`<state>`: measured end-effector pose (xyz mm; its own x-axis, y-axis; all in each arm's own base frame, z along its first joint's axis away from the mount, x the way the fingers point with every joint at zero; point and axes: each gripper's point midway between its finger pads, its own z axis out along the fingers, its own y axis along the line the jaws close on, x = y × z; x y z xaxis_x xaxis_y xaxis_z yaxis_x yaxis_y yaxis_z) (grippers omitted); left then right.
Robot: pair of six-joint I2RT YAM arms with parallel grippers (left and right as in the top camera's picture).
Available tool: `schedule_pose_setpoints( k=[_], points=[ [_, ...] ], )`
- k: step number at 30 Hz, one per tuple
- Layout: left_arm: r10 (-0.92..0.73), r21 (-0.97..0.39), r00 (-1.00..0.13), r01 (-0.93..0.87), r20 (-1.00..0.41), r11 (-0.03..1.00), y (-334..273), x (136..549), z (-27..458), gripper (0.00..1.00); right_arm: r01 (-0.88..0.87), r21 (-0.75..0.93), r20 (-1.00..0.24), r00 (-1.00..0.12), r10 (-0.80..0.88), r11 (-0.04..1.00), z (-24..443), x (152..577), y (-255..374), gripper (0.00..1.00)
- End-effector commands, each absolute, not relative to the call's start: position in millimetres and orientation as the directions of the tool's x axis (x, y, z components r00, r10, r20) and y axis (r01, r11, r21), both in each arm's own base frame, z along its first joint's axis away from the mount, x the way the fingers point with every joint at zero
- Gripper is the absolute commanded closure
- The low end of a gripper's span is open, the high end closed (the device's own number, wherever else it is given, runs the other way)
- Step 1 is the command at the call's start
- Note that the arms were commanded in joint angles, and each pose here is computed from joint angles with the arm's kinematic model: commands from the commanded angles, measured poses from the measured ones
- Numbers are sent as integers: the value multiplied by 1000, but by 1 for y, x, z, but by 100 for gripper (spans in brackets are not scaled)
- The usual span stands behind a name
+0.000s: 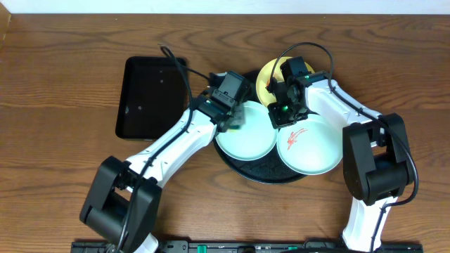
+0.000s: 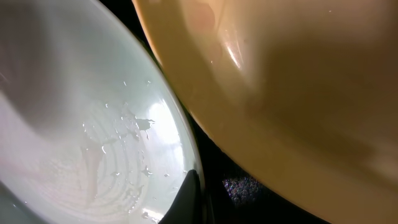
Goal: Clean dirty plates on tray and stack at the side
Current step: 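Scrub the left pale green plate with the sponge in the left gripper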
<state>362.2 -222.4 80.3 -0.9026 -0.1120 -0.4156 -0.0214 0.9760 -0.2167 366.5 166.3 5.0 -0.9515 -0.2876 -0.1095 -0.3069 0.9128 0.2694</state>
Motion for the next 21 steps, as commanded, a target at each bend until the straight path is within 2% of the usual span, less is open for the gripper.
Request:
schedule_pose_setpoints(
  k=[1, 9, 15, 21],
  points=[
    [-49, -372, -966, 51, -255, 927, -257, 334, 59, 92, -303, 205, -109, -952, -287, 931, 0, 372, 153, 99],
    [-4, -267, -992, 30, -127, 963, -240, 314, 13, 92, -303, 205, -108, -952, -287, 931, 0, 372, 153, 99],
    [0, 65, -978, -14, -209, 998, -180, 325, -2, 92, -303, 205, -104, -952, -287, 931, 0, 371, 153, 99],
    [48, 359, -936, -86, -348, 929, -126, 345, 18, 92, -302, 205, -100, -953, -287, 931, 0, 370, 153, 99]
  ],
)
